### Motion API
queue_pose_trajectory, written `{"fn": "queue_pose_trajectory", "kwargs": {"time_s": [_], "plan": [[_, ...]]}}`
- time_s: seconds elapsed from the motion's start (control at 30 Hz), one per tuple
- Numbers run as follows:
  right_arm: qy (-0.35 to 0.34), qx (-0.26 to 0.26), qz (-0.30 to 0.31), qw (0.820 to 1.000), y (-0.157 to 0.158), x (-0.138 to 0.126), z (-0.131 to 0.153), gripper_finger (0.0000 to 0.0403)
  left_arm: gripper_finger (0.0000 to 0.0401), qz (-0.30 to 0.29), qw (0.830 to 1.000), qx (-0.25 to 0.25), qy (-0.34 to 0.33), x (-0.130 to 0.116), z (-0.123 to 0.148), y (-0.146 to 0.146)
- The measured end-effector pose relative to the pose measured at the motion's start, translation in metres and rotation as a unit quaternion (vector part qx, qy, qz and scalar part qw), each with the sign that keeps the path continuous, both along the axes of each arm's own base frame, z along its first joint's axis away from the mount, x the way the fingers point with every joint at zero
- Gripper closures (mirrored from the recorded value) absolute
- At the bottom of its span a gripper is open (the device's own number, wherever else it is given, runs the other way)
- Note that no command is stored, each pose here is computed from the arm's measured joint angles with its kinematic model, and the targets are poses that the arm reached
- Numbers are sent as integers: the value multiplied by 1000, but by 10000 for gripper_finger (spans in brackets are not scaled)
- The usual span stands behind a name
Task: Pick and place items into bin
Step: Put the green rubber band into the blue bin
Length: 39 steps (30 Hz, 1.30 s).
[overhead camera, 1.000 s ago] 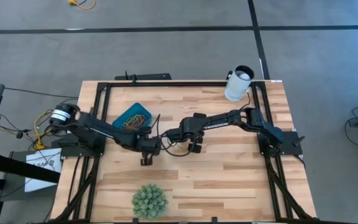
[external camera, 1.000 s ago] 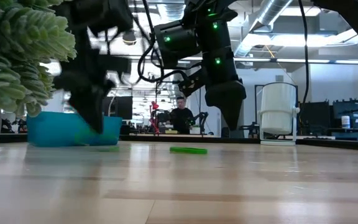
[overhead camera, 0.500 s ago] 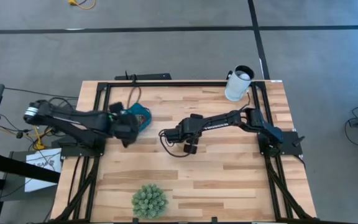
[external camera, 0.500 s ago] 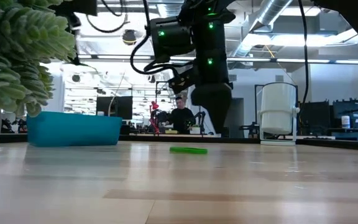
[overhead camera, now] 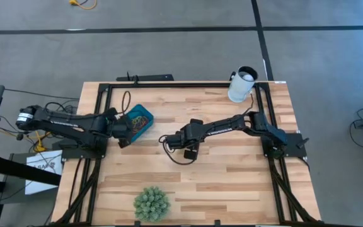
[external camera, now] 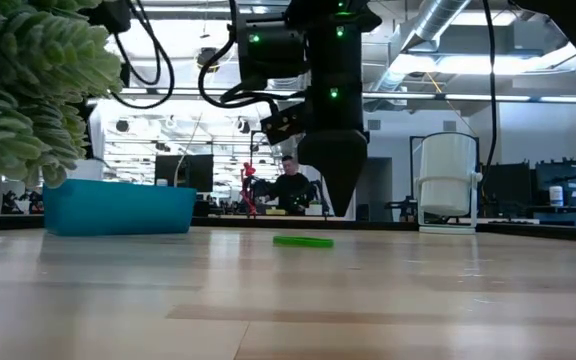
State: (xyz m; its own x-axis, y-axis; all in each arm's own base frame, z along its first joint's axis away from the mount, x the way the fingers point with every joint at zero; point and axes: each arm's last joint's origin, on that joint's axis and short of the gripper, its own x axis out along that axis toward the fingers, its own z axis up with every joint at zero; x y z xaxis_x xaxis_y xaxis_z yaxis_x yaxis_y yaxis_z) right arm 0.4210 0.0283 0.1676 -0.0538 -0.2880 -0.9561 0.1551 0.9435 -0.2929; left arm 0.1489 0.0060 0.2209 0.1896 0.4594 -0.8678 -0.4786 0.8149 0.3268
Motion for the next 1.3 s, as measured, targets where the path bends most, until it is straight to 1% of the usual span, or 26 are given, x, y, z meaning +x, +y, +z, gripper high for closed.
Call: {"fn": "queue_pose_trajectory", "kwargs": {"time_s": [0.17, 0.33, 0.47, 0.67, 0.77, 0.93, 1.07, 1.2, 1.3], "plan": [[0, 0, 10, 1000, 6, 0, 0, 278, 401, 8, 999, -28, -12, 1, -15, 1], [-6, 1, 13, 1000, 8, 1, 0, 278, 401, 23, 999, -36, -17, 1, -25, 3], [-8, 1, 14, 1000, 9, 1, 0, 278, 401, 41, 998, -37, -26, 1, -28, 5], [-10, 1, 14, 1000, 9, 1, 0, 278, 401, 109, 990, -56, -62, 2, -31, 8], [-11, 1, 14, 1000, 9, 2, 0, 278, 401, 139, 986, -48, -74, 0, -39, 10], [-12, 1, 14, 1000, 9, 2, 0, 278, 401, 137, 984, -72, -89, -3, -62, 11], [-11, 1, 14, 1000, 9, 2, 0, 278, 401, 136, 985, -62, -89, -6, -69, 12], [-12, 2, 14, 1000, 9, 2, 0, 278, 401, 145, 984, -24, -103, -5, -68, 14], [-22, 2, 14, 1000, 9, 4, 0, 278, 396, 141, 984, -13, -108, -4, -67, 14]]}}
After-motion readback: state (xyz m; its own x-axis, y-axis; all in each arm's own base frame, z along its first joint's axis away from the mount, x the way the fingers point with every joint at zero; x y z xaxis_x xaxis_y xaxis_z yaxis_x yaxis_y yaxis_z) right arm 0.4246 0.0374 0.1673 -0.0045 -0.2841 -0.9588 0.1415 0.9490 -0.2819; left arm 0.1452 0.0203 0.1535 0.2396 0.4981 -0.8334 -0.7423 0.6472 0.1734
